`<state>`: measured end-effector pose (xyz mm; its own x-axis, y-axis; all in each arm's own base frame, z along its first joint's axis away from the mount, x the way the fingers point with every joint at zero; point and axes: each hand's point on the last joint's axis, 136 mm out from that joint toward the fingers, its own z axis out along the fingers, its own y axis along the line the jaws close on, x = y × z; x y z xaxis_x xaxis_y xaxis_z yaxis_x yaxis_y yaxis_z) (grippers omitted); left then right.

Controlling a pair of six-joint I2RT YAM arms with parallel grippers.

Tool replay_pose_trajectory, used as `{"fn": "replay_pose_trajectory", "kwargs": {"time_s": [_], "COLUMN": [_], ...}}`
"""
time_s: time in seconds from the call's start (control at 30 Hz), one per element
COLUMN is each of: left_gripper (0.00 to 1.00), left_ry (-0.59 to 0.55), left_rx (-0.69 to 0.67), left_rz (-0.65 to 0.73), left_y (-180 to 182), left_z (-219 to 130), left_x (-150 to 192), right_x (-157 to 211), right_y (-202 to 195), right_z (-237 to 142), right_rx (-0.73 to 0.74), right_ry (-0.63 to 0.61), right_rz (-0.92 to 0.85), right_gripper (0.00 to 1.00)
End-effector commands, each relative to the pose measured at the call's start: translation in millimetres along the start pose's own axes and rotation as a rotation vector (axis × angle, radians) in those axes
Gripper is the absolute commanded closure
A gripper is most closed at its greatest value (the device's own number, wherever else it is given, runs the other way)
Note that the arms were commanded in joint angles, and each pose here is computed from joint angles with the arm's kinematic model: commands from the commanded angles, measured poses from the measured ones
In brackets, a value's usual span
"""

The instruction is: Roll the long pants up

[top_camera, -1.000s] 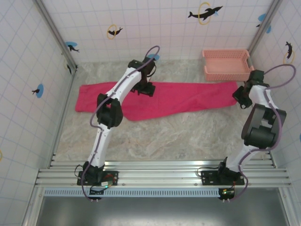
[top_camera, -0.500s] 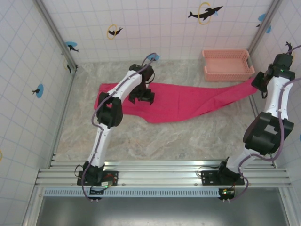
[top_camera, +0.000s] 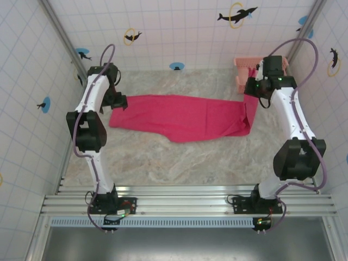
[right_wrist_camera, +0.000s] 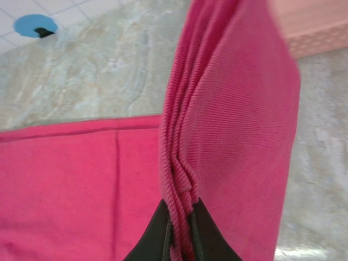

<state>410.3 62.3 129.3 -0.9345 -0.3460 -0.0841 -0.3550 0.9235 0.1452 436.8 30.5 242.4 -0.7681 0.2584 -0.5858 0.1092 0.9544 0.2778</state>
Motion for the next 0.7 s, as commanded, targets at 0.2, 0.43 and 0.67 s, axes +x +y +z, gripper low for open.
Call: {"fn": "replay_pose_trajectory", "kwargs": {"time_s": [0.2, 0.43, 0.67], "left_gripper": [0.03, 0.04, 0.08], "left_ry": [0.088, 0.142, 0.194], "left_rx": [-0.018, 0.175, 0.325], "left_rz": [-0.062, -0.122, -0.135], "left_y": [28.1, -9.7, -47.5], "left_z": [53.9, 73.6, 77.1], "left_x": [-1.9, 6.8, 33.4], "right_x": [-45.0, -24.3, 28.1], "right_y": [129.3, 223.3, 295.9], "right_z": [-34.0, -30.5, -15.2], "right_rx": [-0.175, -0.29, -0.412], "right_ry": [-0.135, -0.092, -0.007], "right_rz": [-0.107, -0.23, -0.32], "right_gripper": [1.0, 1.0, 1.0]}}
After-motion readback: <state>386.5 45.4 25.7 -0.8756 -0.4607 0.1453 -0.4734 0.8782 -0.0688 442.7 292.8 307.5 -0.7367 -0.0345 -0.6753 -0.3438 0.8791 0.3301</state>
